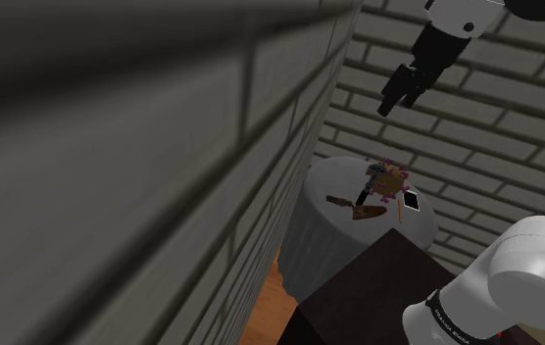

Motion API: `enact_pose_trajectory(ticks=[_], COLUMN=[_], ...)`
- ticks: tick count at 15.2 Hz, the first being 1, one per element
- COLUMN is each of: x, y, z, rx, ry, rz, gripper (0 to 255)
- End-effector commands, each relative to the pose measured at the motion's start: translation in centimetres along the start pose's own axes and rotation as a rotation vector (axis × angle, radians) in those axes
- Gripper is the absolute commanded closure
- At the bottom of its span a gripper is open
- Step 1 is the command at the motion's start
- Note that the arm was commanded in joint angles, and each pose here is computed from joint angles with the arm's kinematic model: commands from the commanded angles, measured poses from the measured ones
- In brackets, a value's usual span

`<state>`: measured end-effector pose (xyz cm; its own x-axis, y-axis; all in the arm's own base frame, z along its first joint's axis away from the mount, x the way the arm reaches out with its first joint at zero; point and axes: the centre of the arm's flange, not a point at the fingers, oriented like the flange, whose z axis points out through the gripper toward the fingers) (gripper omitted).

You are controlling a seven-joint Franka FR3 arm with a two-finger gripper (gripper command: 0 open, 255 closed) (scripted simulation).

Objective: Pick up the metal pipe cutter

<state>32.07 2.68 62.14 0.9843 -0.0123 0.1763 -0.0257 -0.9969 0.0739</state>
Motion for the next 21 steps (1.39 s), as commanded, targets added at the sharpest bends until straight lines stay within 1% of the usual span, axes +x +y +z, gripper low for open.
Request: enact_pose_trajectory(ticks=[1,11,21], x=[0.0,5.4,10.1], y=[0.0,8.6,16.8], z=[0.0,9.5,19.9], rx=[0.000,-0.012,-0.024], ry=[0.000,-0.178,-0.357], rz=[0.000,-0.121,-0.241], gripper=[0,0,0])
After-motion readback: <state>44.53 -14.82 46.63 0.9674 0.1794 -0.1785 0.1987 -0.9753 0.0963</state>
